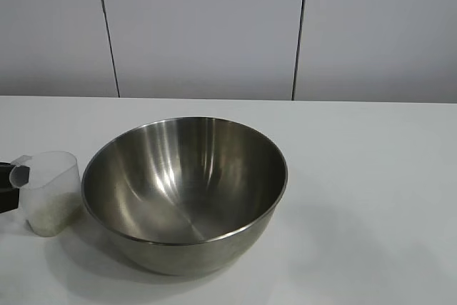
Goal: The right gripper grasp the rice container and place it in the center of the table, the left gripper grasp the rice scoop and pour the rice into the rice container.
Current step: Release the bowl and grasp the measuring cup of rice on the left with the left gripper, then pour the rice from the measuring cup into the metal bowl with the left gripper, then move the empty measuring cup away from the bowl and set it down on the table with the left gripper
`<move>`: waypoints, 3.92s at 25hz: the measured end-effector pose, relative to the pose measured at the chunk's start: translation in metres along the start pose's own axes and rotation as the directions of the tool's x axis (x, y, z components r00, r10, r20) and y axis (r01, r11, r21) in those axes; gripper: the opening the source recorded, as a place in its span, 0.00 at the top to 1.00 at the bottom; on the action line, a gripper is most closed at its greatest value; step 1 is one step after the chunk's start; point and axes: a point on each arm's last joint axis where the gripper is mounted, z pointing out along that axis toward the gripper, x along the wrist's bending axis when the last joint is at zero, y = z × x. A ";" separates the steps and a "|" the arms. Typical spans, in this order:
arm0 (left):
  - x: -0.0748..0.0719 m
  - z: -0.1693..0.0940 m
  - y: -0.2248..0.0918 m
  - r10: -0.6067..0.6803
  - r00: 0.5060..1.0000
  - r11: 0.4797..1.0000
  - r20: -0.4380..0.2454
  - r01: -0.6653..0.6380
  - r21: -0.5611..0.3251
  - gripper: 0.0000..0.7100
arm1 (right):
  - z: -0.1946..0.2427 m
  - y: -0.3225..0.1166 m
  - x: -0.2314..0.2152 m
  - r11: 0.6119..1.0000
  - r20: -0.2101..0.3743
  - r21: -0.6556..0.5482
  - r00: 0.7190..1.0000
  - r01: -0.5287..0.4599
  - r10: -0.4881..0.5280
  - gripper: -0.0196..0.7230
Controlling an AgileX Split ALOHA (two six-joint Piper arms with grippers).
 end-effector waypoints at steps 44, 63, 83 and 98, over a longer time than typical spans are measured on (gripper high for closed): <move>-0.130 -0.057 0.156 0.961 0.241 0.200 -0.133 -0.943 -0.265 0.99 | 0.000 0.000 0.000 1.000 0.000 0.000 1.000 0.000 0.000 0.55; -0.172 -0.024 0.145 0.745 -0.561 -0.600 -0.361 -0.800 0.003 0.99 | 0.000 0.000 0.000 1.000 0.000 0.000 1.000 0.000 0.000 0.55; -0.165 -0.021 0.151 0.725 -0.597 -0.596 -0.344 -0.794 0.121 0.99 | 0.000 0.000 0.000 1.000 0.000 0.000 1.000 0.000 0.000 0.55; -0.098 -0.040 0.169 0.327 0.776 0.789 -0.539 -0.538 -0.296 0.99 | 0.000 0.000 0.000 1.000 0.000 -0.001 1.000 0.000 0.000 0.55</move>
